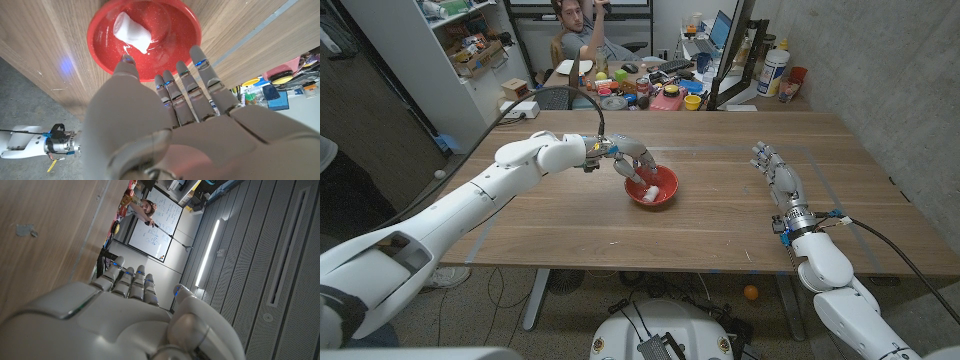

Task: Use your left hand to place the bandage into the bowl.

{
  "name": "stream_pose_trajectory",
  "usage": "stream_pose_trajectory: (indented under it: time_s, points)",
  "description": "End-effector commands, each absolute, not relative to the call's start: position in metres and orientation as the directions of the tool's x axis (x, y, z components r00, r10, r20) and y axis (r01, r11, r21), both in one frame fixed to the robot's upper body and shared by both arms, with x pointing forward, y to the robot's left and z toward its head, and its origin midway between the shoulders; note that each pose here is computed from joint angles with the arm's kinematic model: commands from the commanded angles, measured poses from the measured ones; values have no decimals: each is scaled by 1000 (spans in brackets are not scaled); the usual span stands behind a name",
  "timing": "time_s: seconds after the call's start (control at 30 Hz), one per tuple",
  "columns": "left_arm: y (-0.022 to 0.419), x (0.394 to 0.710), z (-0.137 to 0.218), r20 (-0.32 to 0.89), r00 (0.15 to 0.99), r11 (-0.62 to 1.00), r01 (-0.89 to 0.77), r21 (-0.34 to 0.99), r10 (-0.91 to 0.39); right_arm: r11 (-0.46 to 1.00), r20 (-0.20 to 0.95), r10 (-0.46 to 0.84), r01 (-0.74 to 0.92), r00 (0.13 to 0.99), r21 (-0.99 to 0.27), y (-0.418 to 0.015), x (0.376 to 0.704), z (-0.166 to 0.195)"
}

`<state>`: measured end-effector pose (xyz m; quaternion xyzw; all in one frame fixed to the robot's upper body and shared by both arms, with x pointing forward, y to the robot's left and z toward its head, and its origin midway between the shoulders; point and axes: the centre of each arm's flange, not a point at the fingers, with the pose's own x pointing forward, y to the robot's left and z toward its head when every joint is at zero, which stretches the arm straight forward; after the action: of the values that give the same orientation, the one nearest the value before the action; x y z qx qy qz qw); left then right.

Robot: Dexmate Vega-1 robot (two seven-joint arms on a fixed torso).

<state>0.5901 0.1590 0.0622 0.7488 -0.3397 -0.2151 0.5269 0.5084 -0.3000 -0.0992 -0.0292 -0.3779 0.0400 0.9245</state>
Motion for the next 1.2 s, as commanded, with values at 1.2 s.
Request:
stream_pose_trajectory:
  time_s: [1.2]
  points:
    - [227,542,117,565,536,232,-564,792,-628,994,689,106,-54,717,-97,-291,510,-100]
